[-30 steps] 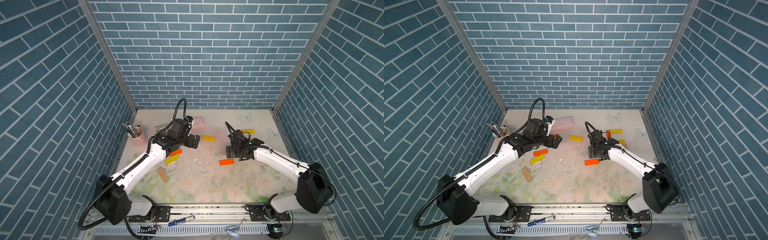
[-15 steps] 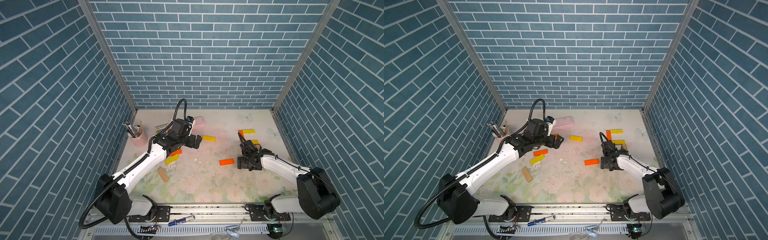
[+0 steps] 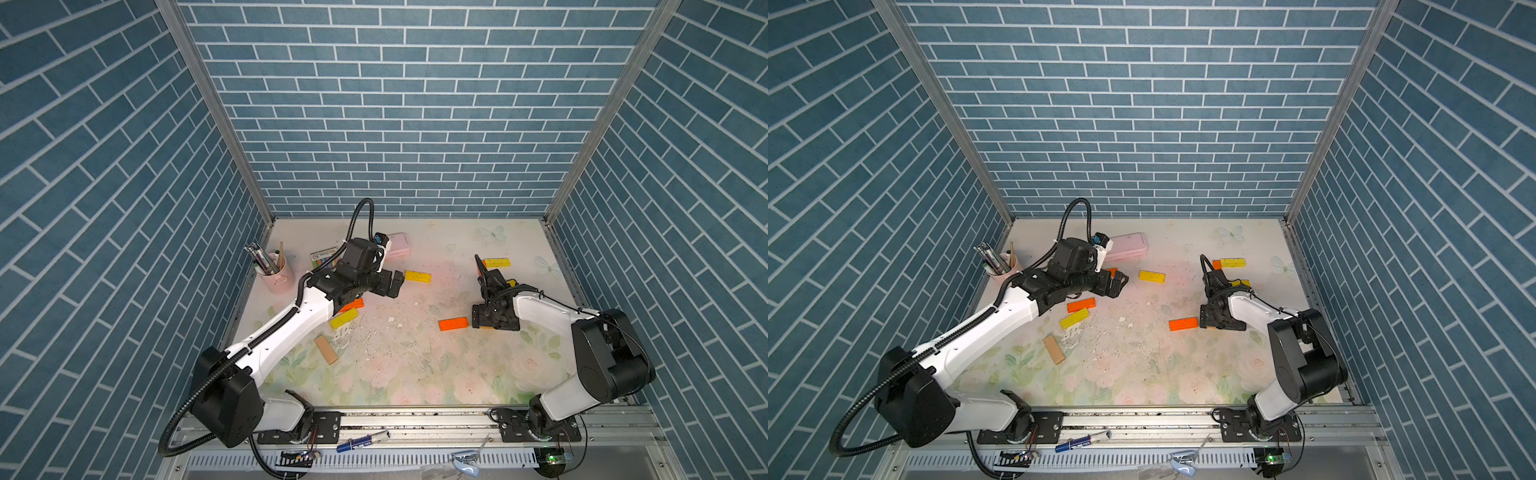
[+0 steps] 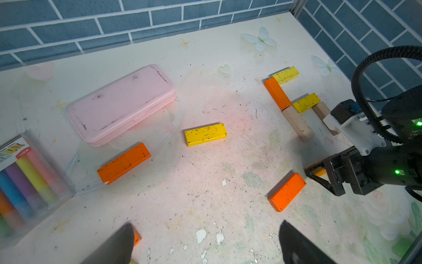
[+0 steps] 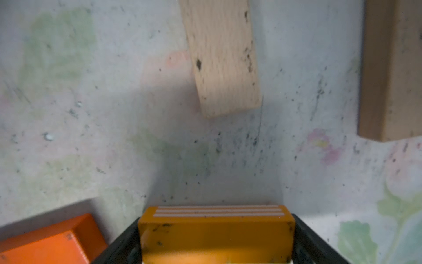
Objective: Assemble the number 6 with building blocks
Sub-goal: Assemble the building block at the center of the board.
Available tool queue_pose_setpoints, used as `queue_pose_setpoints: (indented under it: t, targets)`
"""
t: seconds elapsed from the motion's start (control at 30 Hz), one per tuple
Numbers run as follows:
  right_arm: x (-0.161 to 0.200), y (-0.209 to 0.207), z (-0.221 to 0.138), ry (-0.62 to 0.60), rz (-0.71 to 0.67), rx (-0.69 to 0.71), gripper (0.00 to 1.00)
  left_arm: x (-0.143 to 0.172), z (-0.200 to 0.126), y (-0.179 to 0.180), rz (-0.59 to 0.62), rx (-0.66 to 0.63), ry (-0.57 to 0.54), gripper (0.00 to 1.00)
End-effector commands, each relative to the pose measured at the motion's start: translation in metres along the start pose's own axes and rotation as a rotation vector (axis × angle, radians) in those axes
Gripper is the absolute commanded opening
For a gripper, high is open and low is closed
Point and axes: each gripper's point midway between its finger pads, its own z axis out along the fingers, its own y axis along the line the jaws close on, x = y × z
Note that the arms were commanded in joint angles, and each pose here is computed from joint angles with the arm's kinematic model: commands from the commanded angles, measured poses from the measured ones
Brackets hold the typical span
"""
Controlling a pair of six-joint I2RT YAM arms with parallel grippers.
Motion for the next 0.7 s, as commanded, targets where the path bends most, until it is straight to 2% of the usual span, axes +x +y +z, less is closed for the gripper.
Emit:
queue_pose_setpoints:
  t: [0.0,0.13,0.27,0.47,0.67]
  targets:
    - [0.0,-0.004,0.003,0.031,-0.005,0.009,0.98,0.004,0.004,0.003,-0.001,-0.006,0.006,0.99]
    - [-0.009,-0.007,-0.005,0.013,-0.012,0.027,0.98,0.003,0.003,0.004,-0.001,-0.008,0.0,0.99]
    - [-0.022,-0.013,-0.032,-0.057,0.009,0.046,0.98,0.002,0.001,0.004,0.0,-0.01,-0.005,0.99]
    - [-0.018,-0.014,-0.061,-0.122,0.192,0.011,0.93,0.002,-0.001,0.004,0.0,-0.01,-0.002,0.99]
    - [0.005,0.013,-0.056,-0.102,0.313,0.013,0.93,0.001,-0.002,0.001,-0.011,0.005,-0.001,0.99]
